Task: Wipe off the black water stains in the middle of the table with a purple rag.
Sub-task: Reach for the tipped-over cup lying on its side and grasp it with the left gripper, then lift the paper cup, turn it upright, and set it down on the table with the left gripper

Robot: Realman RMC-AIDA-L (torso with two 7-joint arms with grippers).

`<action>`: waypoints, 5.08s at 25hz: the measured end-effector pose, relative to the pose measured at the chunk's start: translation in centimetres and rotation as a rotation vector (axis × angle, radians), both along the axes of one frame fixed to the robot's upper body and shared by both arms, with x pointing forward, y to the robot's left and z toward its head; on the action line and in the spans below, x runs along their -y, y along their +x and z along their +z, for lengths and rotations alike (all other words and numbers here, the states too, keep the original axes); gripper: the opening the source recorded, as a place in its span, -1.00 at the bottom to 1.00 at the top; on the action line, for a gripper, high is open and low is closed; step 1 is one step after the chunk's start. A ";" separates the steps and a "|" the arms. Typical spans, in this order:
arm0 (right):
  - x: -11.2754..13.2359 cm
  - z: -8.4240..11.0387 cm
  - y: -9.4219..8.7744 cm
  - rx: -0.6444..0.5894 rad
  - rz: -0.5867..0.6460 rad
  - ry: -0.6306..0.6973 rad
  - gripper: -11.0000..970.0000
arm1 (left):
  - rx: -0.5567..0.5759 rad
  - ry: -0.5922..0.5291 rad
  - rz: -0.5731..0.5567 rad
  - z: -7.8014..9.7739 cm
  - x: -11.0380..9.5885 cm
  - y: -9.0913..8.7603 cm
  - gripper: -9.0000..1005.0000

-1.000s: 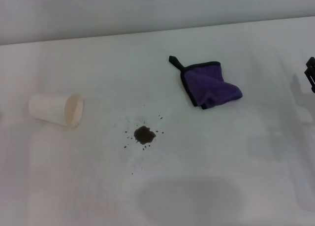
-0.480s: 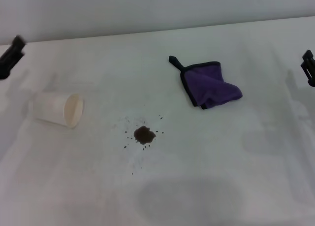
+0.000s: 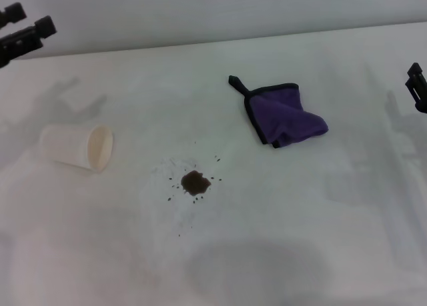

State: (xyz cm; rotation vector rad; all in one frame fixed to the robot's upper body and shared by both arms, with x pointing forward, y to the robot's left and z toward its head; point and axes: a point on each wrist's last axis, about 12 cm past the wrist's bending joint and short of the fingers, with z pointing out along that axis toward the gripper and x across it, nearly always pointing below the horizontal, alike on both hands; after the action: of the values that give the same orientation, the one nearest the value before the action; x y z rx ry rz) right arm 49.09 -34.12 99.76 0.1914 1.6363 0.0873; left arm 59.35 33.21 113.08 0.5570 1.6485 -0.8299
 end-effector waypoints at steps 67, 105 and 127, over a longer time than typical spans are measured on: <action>1.2 -0.3 0.8 -0.043 -0.135 0.062 0.48 | 0.066 1.393 -0.769 -0.6 11.1 6.0 0.72; 0.3 -0.3 1.1 -0.042 -0.108 0.071 0.48 | 0.095 1.015 -0.327 -1.9 10.4 6.7 0.52; 0.3 -0.4 0.9 -0.055 -0.087 0.055 0.48 | 0.155 0.191 0.289 -10.0 9.4 -2.6 0.52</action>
State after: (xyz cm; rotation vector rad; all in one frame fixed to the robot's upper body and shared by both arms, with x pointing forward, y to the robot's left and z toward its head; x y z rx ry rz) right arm 50.01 -34.45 99.33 0.3090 1.6791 0.0618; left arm 56.71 23.82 103.08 0.4870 1.6255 -0.4112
